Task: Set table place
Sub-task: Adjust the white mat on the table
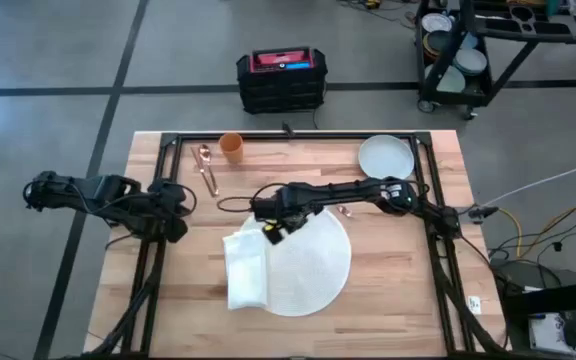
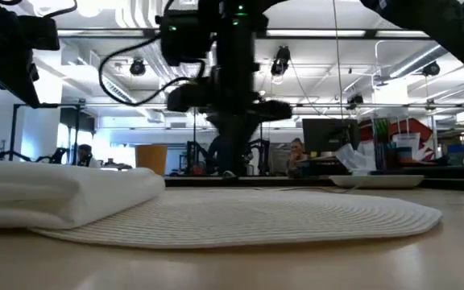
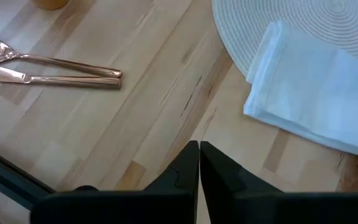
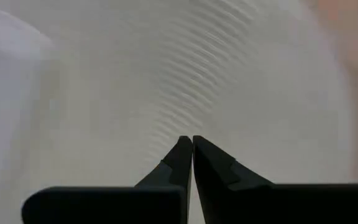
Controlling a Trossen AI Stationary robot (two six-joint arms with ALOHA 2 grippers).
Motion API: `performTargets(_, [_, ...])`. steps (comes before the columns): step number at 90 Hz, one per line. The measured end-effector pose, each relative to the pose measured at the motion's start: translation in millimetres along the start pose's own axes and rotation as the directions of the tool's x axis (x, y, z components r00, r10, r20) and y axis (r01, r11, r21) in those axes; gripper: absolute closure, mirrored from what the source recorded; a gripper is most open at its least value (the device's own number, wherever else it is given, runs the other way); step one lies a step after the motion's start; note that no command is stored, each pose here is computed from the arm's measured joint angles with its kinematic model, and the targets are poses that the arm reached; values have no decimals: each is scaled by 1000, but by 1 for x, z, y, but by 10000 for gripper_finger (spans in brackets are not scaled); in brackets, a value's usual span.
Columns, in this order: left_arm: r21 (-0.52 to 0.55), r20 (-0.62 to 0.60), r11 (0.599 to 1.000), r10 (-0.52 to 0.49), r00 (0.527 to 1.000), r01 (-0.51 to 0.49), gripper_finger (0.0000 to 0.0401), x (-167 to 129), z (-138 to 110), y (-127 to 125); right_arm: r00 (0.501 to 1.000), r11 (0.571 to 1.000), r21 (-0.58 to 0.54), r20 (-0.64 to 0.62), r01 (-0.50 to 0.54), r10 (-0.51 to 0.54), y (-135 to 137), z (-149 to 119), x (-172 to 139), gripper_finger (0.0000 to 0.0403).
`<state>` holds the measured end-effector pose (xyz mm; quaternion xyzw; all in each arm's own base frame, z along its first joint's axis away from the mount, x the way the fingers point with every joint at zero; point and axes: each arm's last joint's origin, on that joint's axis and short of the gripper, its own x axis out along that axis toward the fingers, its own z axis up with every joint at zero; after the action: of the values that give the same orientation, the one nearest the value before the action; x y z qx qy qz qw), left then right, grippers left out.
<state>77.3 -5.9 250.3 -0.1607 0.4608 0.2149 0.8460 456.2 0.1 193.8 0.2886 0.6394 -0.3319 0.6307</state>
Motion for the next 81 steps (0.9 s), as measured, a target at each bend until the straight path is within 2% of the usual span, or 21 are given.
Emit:
performTargets(4, [0, 0, 1000, 0, 1000, 0, 401, 0, 0, 0, 999, 1000, -4, -27, 28, -29, 1, -7, 4, 403])
performTargets(17, [3, 0, 1000, -1, 1000, 1, 401, 0, 0, 0, 997, 1000, -21, -70, 22, -23, 11, -26, 11, 403])
performTargets(29, [3, 1, 1000, -3, 1000, 3, 401, 0, 0, 0, 991, 995, -5, -90, 98, -98, 13, -42, 19, 403])
performTargets(36, [2, 0, 1000, -3, 1000, 3, 401, 0, 0, 0, 989, 994, 11, -100, 107, -106, 16, -49, 26, 403])
performTargets(45, [3, 0, 1000, -3, 1000, 3, 401, 0, 0, 0, 984, 997, 32, -165, 65, -59, 21, -58, 38, 403])
performTargets(61, [3, -2, 1000, -3, 1000, 3, 401, 0, 0, 0, 942, 987, 92, -300, -131, 153, 39, -76, 52, 403])
performTargets(70, [3, -2, 1000, -4, 1000, 4, 401, 0, 0, 0, 938, 980, 108, -287, -169, 193, 46, -82, 50, 403])
performTargets(81, [3, -1, 1000, -4, 1000, 4, 401, 0, 0, 0, 944, 980, 115, -269, -165, 191, 46, -83, 50, 403])
